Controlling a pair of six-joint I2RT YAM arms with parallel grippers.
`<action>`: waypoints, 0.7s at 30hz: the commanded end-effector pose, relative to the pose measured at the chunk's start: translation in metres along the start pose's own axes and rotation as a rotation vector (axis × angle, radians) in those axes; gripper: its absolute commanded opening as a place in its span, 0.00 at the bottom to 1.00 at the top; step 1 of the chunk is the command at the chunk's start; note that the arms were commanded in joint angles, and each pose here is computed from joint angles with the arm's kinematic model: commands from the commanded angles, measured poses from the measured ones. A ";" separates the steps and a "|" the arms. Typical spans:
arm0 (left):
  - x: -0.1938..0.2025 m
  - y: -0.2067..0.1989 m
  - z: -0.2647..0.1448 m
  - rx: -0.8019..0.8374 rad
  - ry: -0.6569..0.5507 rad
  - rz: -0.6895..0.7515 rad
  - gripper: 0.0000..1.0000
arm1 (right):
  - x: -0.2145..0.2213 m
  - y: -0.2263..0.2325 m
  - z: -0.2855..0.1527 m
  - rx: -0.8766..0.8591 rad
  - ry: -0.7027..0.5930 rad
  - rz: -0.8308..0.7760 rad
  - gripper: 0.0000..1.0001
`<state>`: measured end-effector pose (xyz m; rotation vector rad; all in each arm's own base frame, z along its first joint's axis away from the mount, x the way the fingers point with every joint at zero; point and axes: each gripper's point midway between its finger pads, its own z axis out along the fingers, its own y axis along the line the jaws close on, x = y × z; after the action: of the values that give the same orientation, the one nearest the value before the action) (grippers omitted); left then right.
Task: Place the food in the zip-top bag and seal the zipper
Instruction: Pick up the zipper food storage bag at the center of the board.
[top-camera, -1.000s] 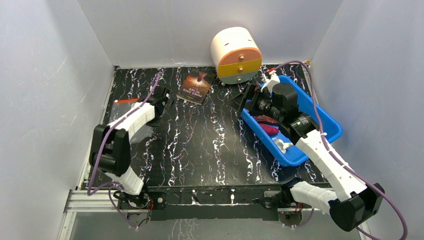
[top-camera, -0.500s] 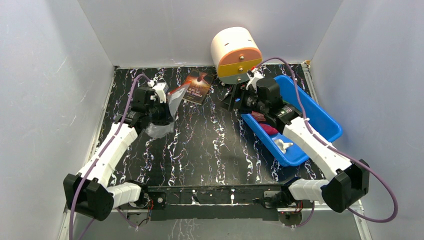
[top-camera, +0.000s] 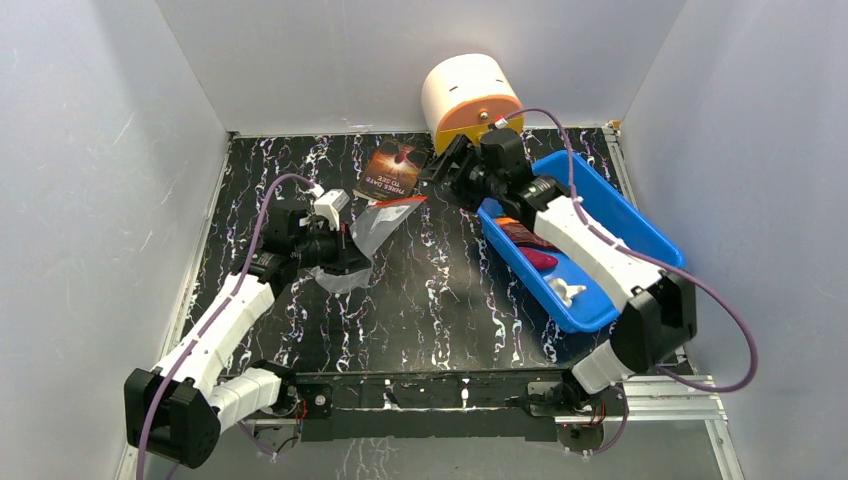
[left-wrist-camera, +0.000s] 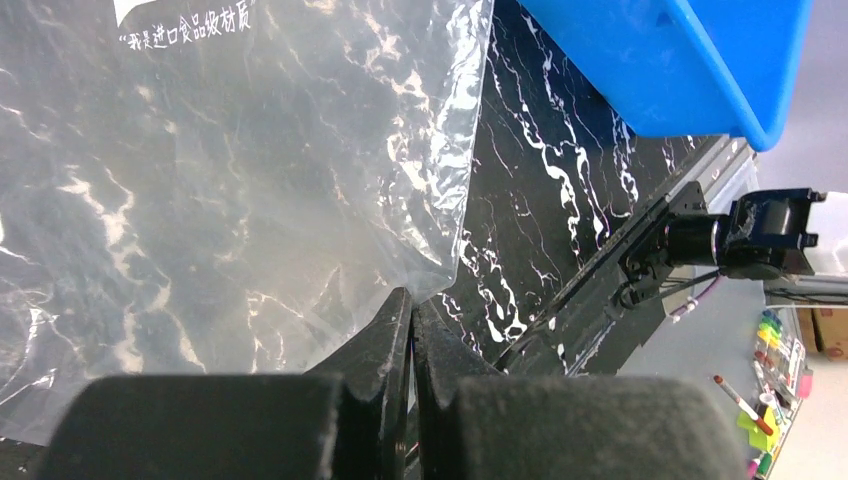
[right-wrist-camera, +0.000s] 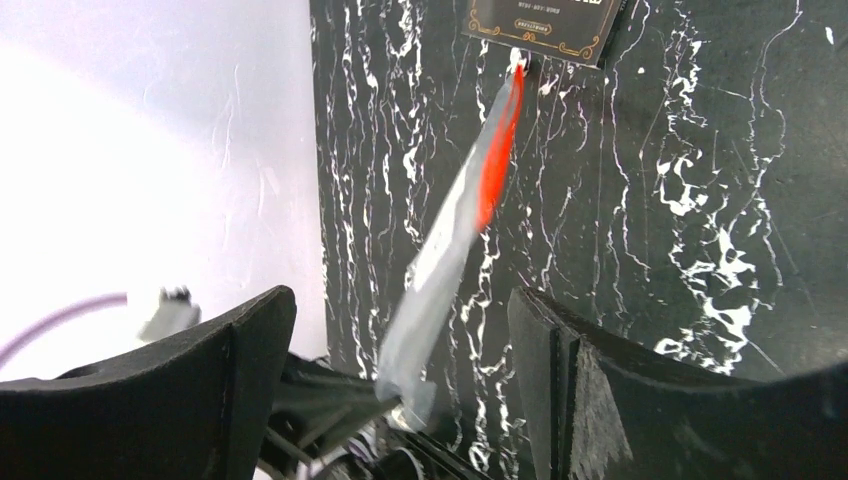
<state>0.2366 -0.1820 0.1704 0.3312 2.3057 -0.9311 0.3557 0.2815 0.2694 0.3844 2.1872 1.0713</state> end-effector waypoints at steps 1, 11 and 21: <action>0.002 -0.019 -0.005 0.104 -0.016 0.037 0.00 | -0.019 0.008 0.017 0.092 -0.016 0.110 0.76; 0.013 -0.024 -0.009 0.141 -0.023 0.047 0.00 | 0.023 -0.036 0.061 0.234 0.174 0.165 0.68; 0.018 -0.024 -0.007 0.153 -0.014 0.046 0.00 | 0.034 -0.003 0.064 0.024 0.261 0.081 0.41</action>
<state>0.2112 -0.1906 0.1674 0.4048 2.2555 -1.0584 0.3726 0.3124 0.1718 0.5622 2.5723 0.9819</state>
